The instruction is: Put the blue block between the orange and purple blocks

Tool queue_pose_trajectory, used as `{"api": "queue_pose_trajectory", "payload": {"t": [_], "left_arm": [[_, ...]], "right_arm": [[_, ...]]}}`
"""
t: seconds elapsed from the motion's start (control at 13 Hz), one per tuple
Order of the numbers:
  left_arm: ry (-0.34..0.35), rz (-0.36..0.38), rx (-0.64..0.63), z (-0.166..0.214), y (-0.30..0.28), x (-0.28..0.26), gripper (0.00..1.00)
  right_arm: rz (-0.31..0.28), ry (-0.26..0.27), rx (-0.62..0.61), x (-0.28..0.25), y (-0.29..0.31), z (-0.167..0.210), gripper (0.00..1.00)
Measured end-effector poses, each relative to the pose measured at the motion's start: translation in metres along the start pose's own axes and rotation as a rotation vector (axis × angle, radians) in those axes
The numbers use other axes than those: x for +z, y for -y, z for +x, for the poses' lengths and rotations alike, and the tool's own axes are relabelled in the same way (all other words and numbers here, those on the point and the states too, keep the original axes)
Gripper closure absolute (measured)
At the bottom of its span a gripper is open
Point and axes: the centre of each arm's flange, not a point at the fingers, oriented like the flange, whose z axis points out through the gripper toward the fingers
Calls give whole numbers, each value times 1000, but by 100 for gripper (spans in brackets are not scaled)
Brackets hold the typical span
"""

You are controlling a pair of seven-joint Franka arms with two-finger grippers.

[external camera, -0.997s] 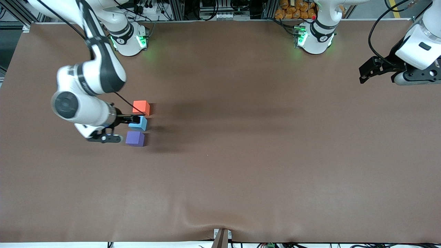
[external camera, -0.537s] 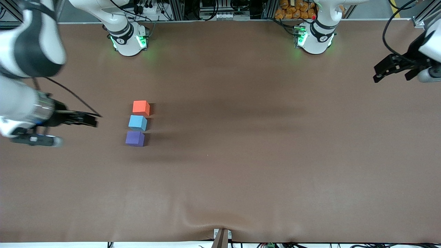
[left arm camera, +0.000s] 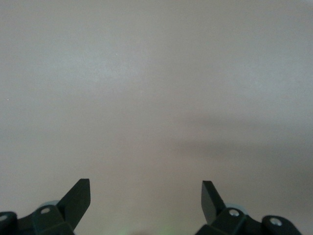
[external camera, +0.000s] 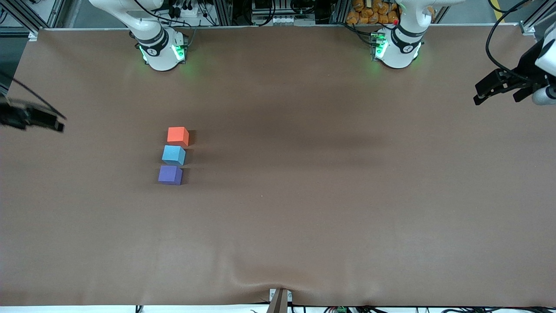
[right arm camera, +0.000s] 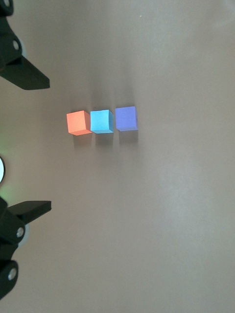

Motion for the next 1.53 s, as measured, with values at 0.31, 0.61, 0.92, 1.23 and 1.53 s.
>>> {"api": "queue_pose_trajectory", "payload": {"t": [0.31,0.61,0.92,1.23,1.53], "left_arm": [[24,2,1,7,-1,13,0],[21,2,-1,7,0,12,0],[20,1,46,7,0,9,0],[12,0,53,8,14,4,0],[18,1,30,7,9,5,0]], "right_arm": [[5,-75,1,-9,-6,-61,0],[-68,-86,-22,2,1,-56,0],[-117,-107,-87,-7,3,-56,0],[-19,-101,-50,-5,-14,-54,0],[-10,-96,-40,-5,-20,-54,0]]}}
